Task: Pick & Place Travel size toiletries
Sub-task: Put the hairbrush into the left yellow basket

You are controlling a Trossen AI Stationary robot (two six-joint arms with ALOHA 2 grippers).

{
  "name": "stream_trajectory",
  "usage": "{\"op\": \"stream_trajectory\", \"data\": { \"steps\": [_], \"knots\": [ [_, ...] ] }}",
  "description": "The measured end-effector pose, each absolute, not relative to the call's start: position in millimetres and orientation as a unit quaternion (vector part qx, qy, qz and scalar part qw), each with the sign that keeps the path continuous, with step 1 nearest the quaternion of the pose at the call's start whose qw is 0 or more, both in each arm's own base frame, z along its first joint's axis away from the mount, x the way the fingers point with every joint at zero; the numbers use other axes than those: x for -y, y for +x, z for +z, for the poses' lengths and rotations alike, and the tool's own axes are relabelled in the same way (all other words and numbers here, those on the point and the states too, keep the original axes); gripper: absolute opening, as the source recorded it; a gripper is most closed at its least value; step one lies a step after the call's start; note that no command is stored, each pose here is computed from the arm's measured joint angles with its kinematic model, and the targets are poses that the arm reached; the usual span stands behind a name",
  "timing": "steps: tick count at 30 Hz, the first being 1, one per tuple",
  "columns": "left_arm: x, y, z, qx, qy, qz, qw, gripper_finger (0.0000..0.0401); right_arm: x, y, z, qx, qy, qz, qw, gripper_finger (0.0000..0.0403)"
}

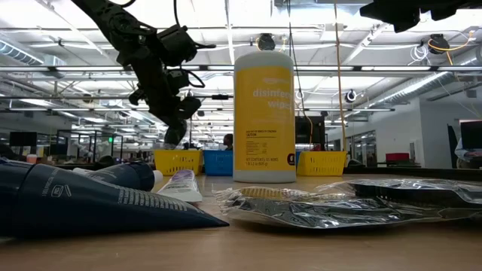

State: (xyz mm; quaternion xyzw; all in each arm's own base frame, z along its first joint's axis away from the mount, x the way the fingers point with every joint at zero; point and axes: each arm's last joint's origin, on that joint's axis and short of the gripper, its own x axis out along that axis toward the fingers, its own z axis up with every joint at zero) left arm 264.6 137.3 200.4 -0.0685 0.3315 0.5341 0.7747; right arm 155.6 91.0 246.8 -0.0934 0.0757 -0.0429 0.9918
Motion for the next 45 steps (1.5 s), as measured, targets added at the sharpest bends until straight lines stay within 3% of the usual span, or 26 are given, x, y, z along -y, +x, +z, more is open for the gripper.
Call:
{"op": "stream_trajectory", "data": {
  "steps": [11,24,34,45],
  "knots": [
    [-136,266,200,-0.335,-0.086,0.511,0.787,0.0006,-91,156,247,-0.076,-0.093,-0.043,0.992,0.0180],
    [-137,265,200,-0.336,-0.080,0.516,0.784,0.0083,-91,156,247,-0.076,-0.093,-0.043,0.992,0.0180],
    [-137,267,201,-0.324,-0.087,0.517,0.788,0.0106,-91,156,247,-0.076,-0.093,-0.043,0.992,0.0180],
    [-108,272,224,-0.310,-0.098,0.398,0.858,0.0108,-91,156,247,-0.076,-0.093,-0.043,0.992,0.0181]
  ]
}}
